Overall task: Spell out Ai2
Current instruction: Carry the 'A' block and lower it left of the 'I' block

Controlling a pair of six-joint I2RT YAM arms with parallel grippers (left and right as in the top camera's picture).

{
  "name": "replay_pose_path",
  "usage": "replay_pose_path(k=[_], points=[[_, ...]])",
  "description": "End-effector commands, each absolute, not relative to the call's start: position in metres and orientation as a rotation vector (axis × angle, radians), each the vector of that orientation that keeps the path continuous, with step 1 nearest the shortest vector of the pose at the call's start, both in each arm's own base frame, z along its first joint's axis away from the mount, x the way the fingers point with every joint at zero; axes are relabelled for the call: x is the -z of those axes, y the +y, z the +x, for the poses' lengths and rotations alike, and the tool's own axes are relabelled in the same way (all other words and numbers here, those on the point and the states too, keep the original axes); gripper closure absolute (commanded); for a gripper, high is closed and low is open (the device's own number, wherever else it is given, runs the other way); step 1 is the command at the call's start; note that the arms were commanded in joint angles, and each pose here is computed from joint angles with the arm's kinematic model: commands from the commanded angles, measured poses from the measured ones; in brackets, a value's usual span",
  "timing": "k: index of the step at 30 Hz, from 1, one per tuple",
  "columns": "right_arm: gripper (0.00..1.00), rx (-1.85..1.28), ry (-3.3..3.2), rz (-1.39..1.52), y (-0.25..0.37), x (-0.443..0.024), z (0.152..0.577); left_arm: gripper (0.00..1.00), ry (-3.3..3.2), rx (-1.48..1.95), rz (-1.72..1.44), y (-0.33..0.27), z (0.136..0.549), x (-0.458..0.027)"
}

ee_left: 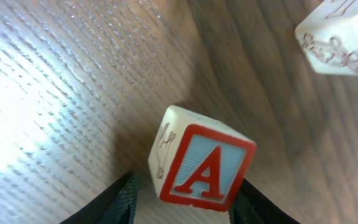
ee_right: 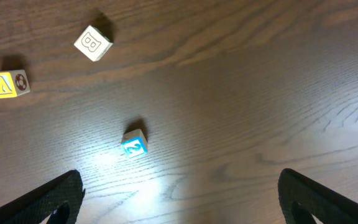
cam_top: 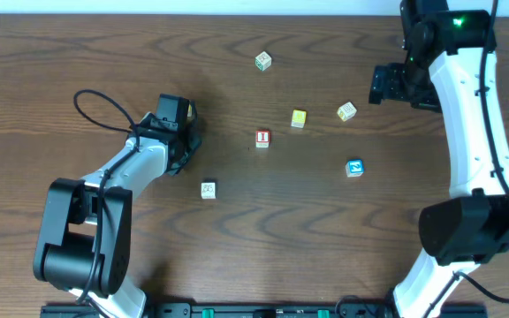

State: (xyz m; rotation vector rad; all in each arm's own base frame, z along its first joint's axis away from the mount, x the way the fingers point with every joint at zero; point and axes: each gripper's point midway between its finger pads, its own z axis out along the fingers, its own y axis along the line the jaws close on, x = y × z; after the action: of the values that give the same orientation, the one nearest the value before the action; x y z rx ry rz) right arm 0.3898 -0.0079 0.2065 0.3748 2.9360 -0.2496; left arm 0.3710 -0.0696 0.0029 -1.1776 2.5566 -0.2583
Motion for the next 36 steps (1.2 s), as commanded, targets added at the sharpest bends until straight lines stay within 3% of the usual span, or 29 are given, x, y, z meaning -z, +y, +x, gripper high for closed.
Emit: replay_pose_path(k=[1, 5, 8, 19, 25, 36], points=[[0.01, 0.264, 2.915, 0.375, -0.013, -0.213, 0.39, 0.5, 2.644, 0.146, -0.982, -0.061, 0.369, 0.0], [0.01, 0.264, 2.916, 0.374, -0.013, -0.213, 0.39, 0.5, 2.699, 0.042, -0.828, -0.053, 0.365, -0.002], [0.01, 0.264, 2.915, 0.375, -0.013, -0.213, 0.39, 0.37, 2.736, -0.001, -0.711, -0.05, 0.363, -0.002], [0.01, 0.264, 2.917, 0.374, -0.013, -0.213, 0.39, 0.2, 2.747, -0.096, 0.002, -0.055, 0.391, -0.023], [0.01, 0.263, 2.916, 0.375, -0.013, -0.213, 0.39, 0.21, 2.784, -0.141, 0.172, -0.053, 0.385, -0.024], [0.01, 0.267, 2.927, 0.375, -0.013, -0.213, 0.387, 0.5, 2.794, -0.172, 0.146, -0.037, 0.385, -0.023]])
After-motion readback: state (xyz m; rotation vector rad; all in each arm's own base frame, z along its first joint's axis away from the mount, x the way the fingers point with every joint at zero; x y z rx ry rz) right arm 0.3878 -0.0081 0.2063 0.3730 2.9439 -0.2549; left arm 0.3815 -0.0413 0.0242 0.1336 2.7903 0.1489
